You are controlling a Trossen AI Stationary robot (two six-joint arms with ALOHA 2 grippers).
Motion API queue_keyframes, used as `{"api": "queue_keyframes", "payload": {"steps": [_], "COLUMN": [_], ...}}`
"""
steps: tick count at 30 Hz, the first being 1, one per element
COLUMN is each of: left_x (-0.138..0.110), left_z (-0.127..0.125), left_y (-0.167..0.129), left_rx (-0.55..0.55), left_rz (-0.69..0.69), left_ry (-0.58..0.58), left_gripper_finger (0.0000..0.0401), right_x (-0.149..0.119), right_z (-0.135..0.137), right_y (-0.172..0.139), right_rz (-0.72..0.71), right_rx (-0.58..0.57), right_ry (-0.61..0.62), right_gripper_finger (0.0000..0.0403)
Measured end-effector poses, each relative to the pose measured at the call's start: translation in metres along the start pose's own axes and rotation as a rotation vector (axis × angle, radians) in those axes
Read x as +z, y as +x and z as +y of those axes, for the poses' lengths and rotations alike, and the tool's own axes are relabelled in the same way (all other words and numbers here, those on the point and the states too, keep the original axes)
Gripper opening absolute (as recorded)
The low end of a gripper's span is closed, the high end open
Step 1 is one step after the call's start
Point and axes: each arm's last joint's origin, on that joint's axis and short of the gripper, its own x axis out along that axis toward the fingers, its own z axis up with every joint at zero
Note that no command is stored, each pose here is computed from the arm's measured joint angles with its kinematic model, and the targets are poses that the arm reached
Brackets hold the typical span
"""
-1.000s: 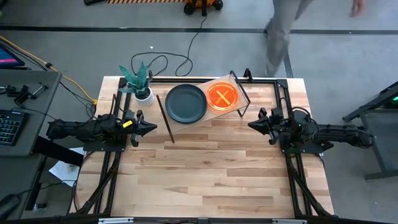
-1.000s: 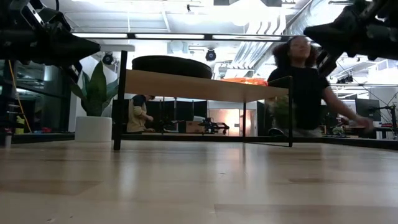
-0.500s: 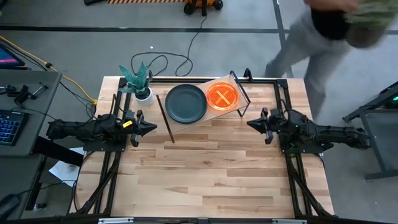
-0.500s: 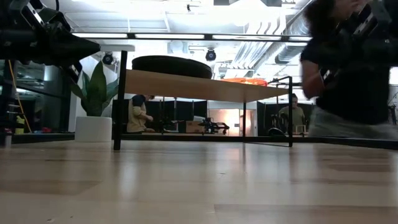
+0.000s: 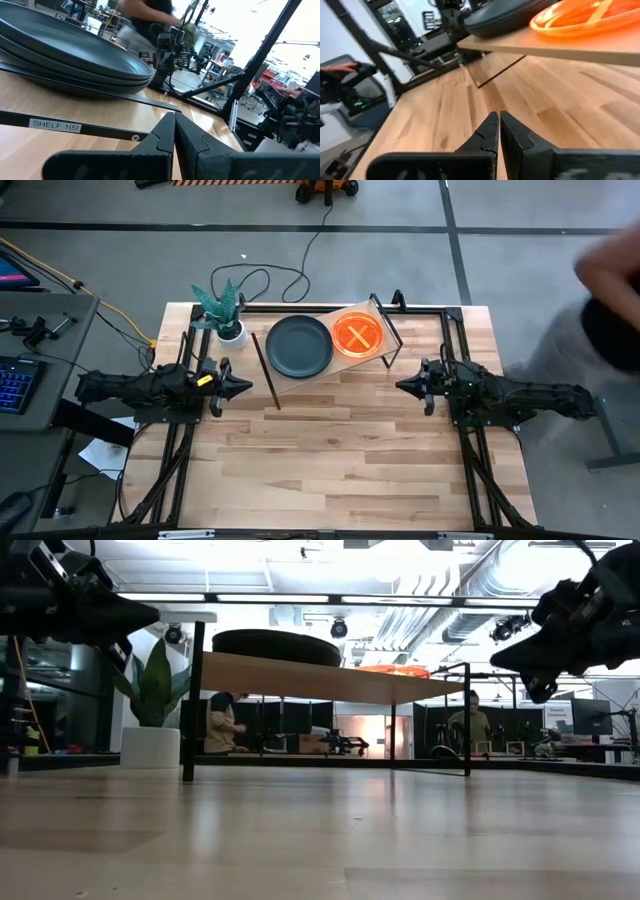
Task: Place and stack plates onto a shelf
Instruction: Return to Home Position
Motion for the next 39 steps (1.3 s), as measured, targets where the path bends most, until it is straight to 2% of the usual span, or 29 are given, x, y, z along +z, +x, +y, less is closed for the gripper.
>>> {"api": "queue_keyframes", "payload": {"steps": [11, 22, 39], "left_x": [-0.002, -0.003, -0.003], "left_z": [-0.005, -0.006, -0.006], "left_y": [-0.001, -0.001, -0.001], "left_rx": [-0.054, -0.066, -0.064], "left_rz": [0.022, 0.028, 0.029], "left_ry": [-0.002, -0.003, -0.002], "left_gripper_finger": [0.0001, 0.0001, 0.0001], "right_x": [0.015, 0.01, 0.01], "right_z": [0.006, 0.003, 0.003], "right_y": [-0.014, -0.012, -0.012], "right_rz": [-0.203, -0.143, -0.143], "right_rx": [0.067, 0.045, 0.044], "right_ry": [-0.021, -0.014, -0.014], "right_gripper_finger": [0.0, 0.0, 0.0]}}
